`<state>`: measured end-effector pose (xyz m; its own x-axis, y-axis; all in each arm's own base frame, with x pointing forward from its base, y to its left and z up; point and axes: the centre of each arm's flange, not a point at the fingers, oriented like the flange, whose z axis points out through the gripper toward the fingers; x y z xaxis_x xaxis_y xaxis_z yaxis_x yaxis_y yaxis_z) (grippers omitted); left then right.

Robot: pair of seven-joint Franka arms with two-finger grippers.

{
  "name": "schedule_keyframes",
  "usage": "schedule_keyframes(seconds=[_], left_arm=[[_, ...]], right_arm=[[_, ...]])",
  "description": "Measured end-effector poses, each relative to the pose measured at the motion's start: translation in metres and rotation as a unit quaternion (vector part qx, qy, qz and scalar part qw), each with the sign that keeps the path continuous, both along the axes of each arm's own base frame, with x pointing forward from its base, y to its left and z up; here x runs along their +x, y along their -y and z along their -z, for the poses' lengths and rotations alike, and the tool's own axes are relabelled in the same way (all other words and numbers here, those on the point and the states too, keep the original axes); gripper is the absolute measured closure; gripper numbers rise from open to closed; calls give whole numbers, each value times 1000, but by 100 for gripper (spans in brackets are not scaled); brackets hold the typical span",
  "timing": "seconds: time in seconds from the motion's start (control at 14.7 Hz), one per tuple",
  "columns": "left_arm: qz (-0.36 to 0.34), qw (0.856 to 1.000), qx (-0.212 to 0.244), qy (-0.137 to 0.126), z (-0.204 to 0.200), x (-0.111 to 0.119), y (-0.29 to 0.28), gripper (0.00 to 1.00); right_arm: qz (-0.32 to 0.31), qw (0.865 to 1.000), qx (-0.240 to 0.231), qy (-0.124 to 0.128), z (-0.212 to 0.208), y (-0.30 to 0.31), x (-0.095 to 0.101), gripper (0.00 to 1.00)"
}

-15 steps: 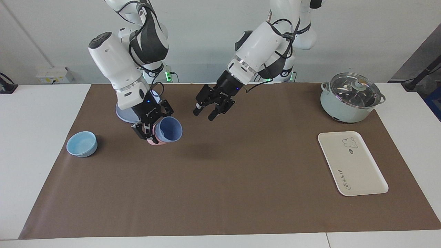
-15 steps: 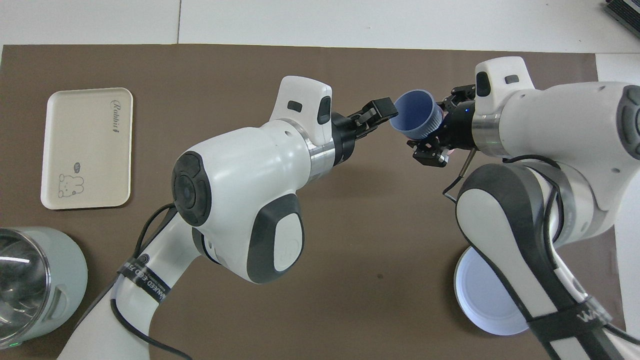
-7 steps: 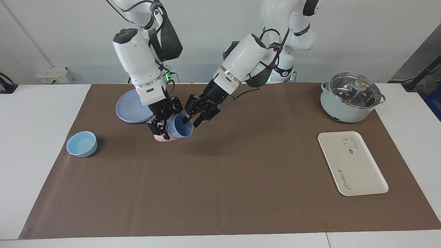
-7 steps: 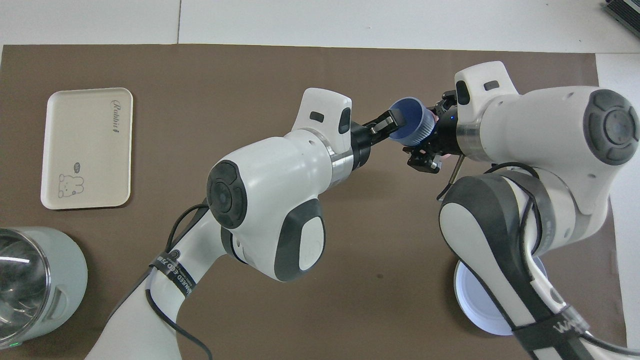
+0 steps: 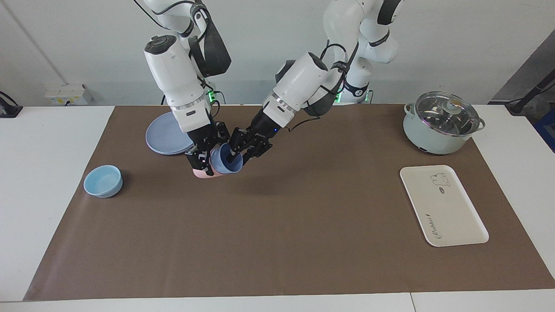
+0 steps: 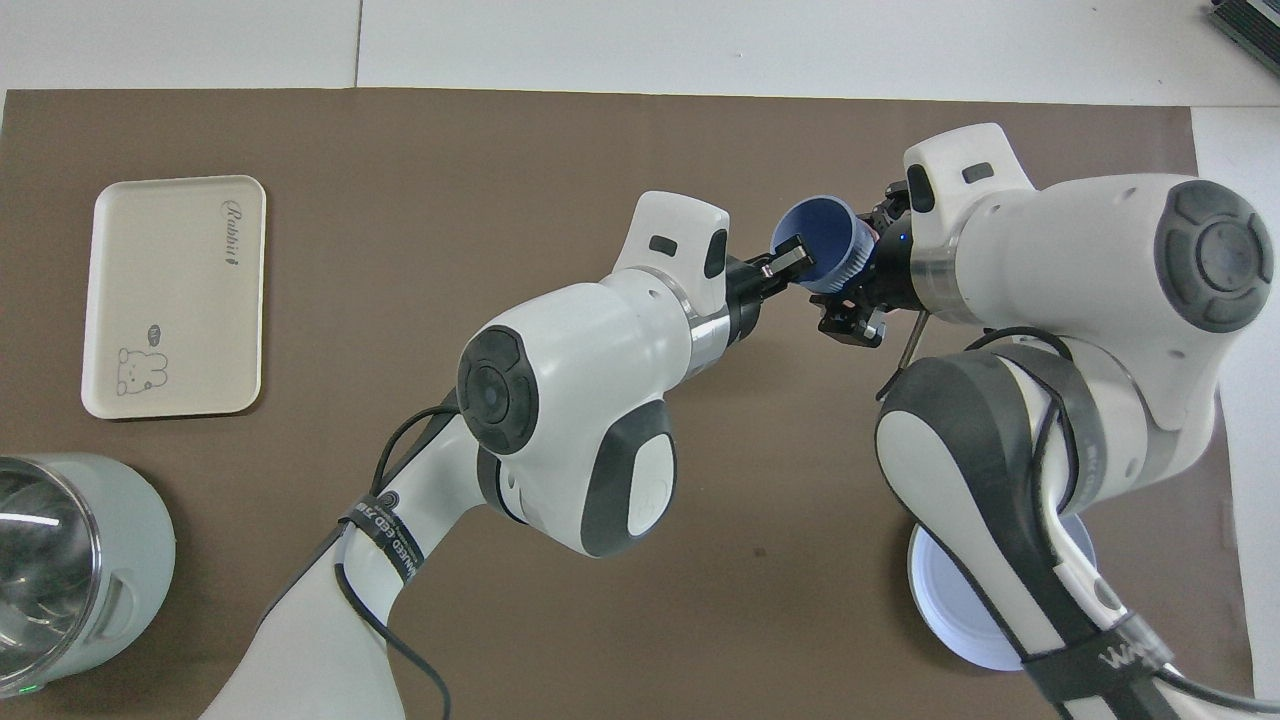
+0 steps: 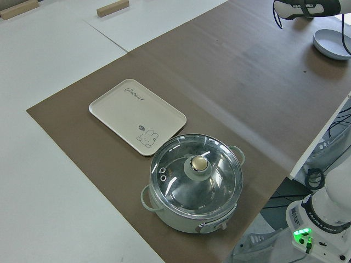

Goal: Place cup on tray
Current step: 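Grasp the cup rim with the left gripper from the right gripper, then carry the cup to the tray with the left gripper while the right withdraws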

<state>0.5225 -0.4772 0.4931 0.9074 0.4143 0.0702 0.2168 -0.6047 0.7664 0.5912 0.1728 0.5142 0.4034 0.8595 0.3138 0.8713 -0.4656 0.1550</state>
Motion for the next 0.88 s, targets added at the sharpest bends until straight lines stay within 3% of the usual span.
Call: schedule_keyframes(seconds=[0.54,0.88], left_arm=[[11,1000,4,-12,-11,7,-2,92],[34,998,11,-46,-66,41,-39,92]], right_arm=[[0,1000,1,4,-5,1,-1,15],[1,1000,0,4,-6,2,-1,15]])
